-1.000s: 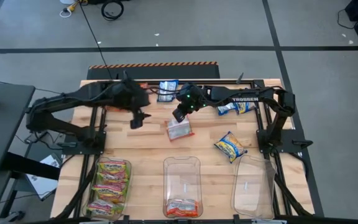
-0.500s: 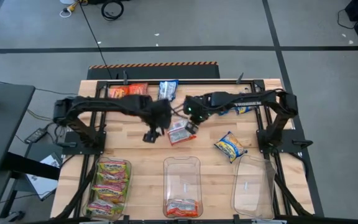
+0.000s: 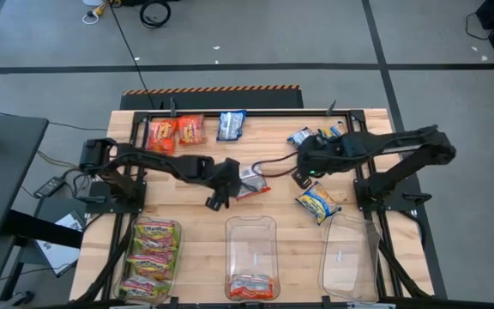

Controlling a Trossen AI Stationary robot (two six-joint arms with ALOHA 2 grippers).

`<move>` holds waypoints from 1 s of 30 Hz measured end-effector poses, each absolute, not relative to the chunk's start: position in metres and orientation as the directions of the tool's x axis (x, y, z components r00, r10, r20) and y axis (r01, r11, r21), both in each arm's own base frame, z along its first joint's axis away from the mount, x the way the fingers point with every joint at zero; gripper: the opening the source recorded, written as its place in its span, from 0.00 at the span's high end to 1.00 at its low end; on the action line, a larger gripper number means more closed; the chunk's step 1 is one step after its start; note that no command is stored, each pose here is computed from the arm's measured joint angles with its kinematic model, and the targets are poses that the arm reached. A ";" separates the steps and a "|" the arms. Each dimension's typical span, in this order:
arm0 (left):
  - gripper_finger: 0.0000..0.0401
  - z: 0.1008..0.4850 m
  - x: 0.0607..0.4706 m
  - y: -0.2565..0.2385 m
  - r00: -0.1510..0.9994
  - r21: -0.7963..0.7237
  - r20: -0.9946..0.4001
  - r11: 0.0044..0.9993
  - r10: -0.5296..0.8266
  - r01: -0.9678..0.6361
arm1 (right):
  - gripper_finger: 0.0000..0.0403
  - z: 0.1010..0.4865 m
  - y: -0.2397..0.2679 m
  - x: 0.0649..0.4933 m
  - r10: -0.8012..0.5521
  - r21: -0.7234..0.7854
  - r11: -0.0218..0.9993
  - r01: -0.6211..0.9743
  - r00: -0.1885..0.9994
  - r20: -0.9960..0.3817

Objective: Sort Maruchan noodles
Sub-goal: Put the orange noodle pack into the middle transparent bin

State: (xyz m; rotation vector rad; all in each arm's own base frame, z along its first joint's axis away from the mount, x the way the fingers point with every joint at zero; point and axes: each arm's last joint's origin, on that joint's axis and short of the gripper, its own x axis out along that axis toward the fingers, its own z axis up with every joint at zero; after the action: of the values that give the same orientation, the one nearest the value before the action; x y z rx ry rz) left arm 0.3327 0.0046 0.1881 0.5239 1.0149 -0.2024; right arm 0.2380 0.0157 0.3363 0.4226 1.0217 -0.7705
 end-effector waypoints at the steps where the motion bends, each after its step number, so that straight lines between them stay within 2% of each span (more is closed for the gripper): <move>1: 0.37 0.187 0.335 0.001 0.557 0.352 -0.827 0.840 0.073 0.414 | 0.98 0.340 0.017 0.234 -0.388 -0.016 0.653 0.757 0.317 -0.866; 6: 0.38 0.173 0.341 -0.012 0.663 0.466 -0.747 0.748 0.048 0.472 | 0.98 0.352 0.017 0.220 -0.416 0.055 0.593 0.803 0.364 -0.833; 10: 0.38 0.156 0.343 -0.009 0.641 0.479 -0.765 0.717 0.058 0.507 | 0.98 0.353 0.017 0.219 -0.407 0.077 0.576 0.814 0.367 -0.837; 19: 0.39 0.139 0.345 0.004 0.592 0.452 -0.802 0.729 0.081 0.514 | 0.98 0.344 0.019 0.229 -0.408 0.045 0.575 0.817 0.334 -0.850; 23: 0.45 0.134 0.345 0.014 0.574 0.442 -0.813 0.746 0.099 0.498 | 0.98 0.341 0.020 0.233 -0.412 0.026 0.578 0.815 0.319 -0.854; 30: 0.66 0.131 0.346 0.022 0.567 0.449 -0.813 0.762 0.131 0.467 | 0.98 0.334 0.022 0.240 -0.388 0.024 0.583 0.812 0.304 -0.870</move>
State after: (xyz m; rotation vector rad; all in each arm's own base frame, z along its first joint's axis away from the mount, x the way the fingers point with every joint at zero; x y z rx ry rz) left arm 0.3458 0.0218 0.1312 0.7013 0.9661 -0.2177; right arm 0.2404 0.0223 0.3343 0.5186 0.9613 -0.8438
